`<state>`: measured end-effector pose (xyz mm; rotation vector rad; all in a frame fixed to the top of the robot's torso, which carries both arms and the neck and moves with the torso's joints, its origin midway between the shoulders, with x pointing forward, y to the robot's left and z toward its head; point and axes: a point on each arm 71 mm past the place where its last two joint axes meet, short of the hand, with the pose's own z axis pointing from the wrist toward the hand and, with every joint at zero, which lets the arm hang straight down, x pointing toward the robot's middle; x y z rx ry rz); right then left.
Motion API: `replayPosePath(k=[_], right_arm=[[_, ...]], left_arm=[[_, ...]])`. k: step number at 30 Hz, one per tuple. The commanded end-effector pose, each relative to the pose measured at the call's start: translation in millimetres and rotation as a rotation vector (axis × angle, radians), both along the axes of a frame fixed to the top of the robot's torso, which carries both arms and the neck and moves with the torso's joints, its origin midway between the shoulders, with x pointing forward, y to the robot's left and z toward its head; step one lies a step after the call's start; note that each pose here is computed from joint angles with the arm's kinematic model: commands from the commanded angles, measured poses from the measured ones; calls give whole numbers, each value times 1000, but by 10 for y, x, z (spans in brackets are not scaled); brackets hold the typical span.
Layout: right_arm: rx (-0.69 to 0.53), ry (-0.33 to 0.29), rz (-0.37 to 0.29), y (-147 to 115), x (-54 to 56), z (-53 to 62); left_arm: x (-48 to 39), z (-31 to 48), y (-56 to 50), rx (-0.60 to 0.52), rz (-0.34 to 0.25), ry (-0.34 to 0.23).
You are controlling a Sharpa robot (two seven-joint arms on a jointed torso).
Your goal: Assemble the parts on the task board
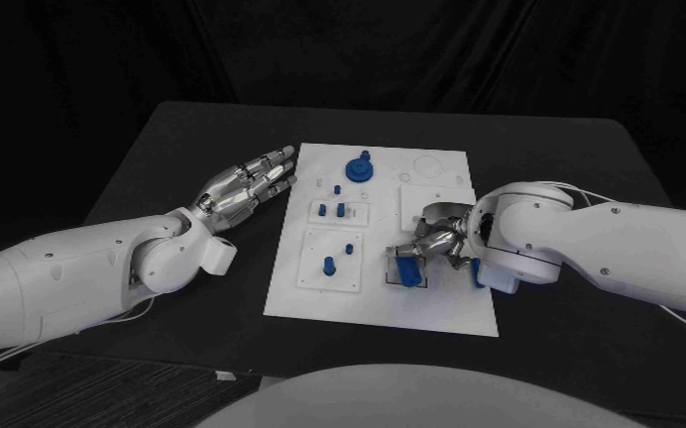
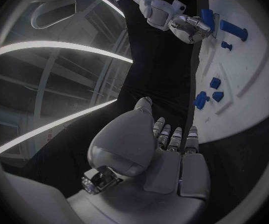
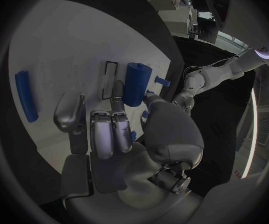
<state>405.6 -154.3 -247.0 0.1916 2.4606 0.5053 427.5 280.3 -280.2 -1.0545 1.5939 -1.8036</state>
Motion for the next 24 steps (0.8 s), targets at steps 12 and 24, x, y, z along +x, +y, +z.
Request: replayPosePath(k=[12, 24], right_arm=[[-25, 2, 4, 1, -3, -35], [-22, -5, -6, -8, 3, -34]], left_arm=[[-12, -8, -22, -17, -17, 4], [-20, -22, -24, -17, -21, 10]])
